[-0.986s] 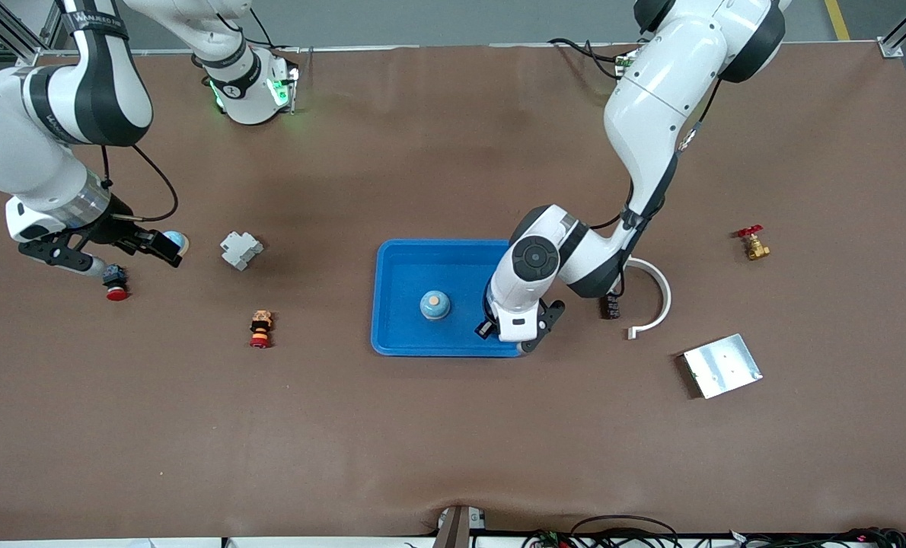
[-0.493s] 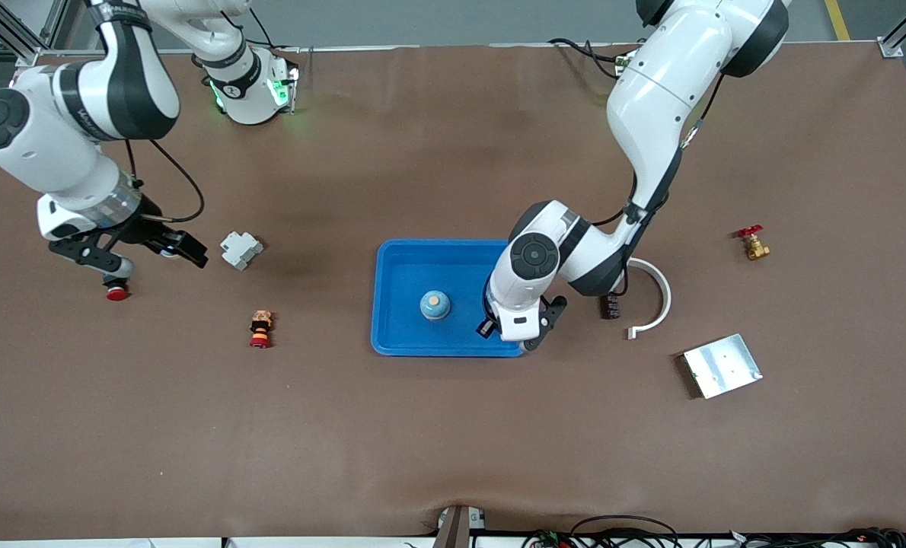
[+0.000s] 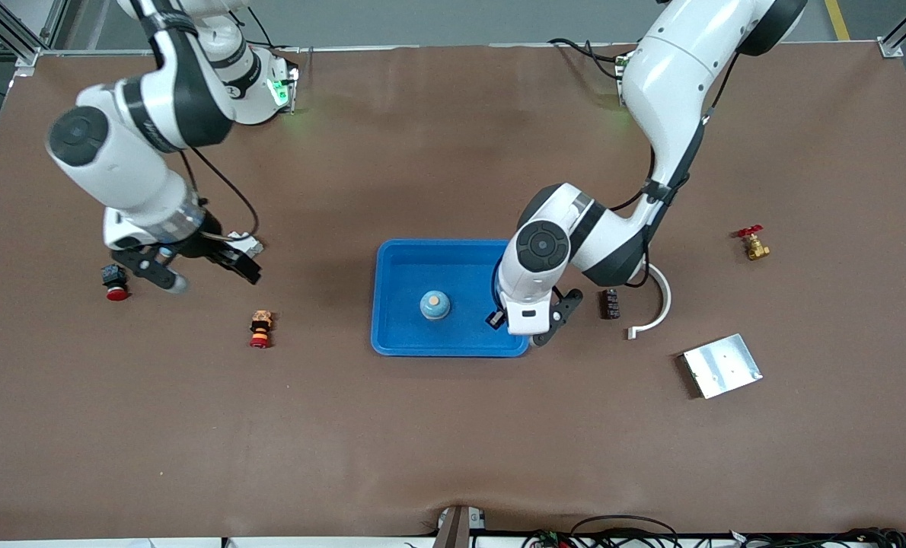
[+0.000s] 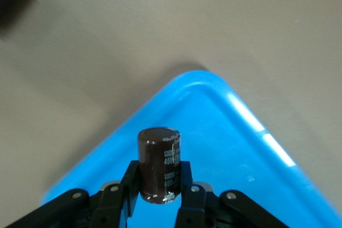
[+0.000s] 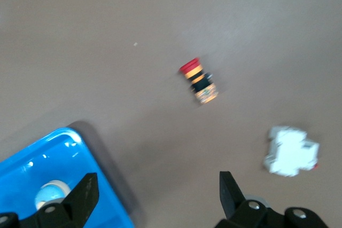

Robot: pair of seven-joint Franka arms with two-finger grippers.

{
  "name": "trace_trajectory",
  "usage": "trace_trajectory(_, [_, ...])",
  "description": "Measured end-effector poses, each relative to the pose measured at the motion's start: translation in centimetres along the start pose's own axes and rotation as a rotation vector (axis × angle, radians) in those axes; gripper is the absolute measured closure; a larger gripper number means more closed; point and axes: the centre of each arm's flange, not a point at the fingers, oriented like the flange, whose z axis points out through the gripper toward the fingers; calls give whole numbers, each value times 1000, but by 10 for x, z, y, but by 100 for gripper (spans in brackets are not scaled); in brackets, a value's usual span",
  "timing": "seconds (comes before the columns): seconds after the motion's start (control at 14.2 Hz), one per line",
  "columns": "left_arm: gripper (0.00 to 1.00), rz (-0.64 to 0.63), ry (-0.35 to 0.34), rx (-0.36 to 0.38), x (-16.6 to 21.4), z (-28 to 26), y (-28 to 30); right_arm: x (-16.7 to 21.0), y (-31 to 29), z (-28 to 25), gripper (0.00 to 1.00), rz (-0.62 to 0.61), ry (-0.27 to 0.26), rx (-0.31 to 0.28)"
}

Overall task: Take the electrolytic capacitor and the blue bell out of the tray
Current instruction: 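Grasp and lift the second capacitor while the right gripper returns to the tray, then carry the capacitor toward the arc while the right gripper lowers onto the bell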

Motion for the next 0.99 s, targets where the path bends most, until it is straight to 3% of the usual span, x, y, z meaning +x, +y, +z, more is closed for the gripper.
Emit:
trace_trajectory(0.14, [66,75,-9,51,14,-5,-12,-16,-28,12,0,29,-6,-10])
trace_trajectory(0.49, [66,235,-13,90,36,-21,-51,-52,-86,44,0,94,24,-56])
trace_trajectory(0.99, [66,434,2,111,102,-61,-171,-73,-136,78,0,134,16,-51])
